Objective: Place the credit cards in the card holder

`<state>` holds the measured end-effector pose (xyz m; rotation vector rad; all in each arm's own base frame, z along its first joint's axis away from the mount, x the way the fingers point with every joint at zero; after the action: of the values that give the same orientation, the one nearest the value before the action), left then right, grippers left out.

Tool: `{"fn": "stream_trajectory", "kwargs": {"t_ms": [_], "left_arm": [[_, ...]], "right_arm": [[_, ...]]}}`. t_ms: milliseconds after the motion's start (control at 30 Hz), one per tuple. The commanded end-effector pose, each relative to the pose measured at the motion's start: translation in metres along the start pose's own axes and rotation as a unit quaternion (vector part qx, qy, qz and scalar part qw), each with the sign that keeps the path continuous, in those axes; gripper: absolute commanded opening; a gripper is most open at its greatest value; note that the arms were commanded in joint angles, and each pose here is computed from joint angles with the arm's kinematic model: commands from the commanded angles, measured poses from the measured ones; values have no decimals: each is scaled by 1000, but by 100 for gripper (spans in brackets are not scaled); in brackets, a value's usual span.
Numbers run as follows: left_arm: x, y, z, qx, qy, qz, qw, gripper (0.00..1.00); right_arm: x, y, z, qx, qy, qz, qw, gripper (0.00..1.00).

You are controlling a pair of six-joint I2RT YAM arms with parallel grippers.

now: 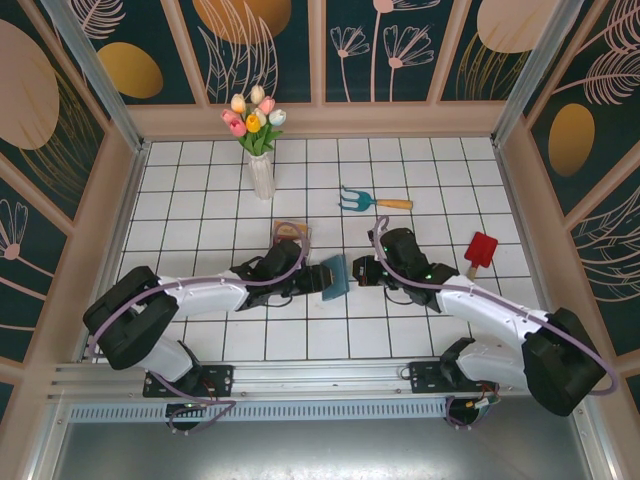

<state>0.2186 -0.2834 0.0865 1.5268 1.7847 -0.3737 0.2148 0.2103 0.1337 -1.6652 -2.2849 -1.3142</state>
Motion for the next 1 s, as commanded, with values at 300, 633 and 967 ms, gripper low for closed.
{"fn": "stream_trajectory", "kwargs": {"t_ms": [300,633,967], "left_arm": [[-20,11,-7,-10,-18,29,999,67],[-22,11,2,6,-9,43,999,72],[-7,11,8,4,35,38,999,65]], "right_arm": [[24,10,-6,-14,77,-29,997,8],[30,16,-9,-25,88,-30,995,9],[27,17,-8,-25,78,-27,996,9]]}}
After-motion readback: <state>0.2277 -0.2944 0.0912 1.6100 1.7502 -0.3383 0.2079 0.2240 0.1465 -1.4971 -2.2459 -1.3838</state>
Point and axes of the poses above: each hand's point on the last joint's axis, 136 mm out from that joint toward the fingers, its own z axis out along the fingers, its own x axis along the line the jaws close on, y = z × x, the point moved 4 cm from there along -z, back along the fingers, and after that the axes turned 8 degrees about -z, right-handed, at the moved point
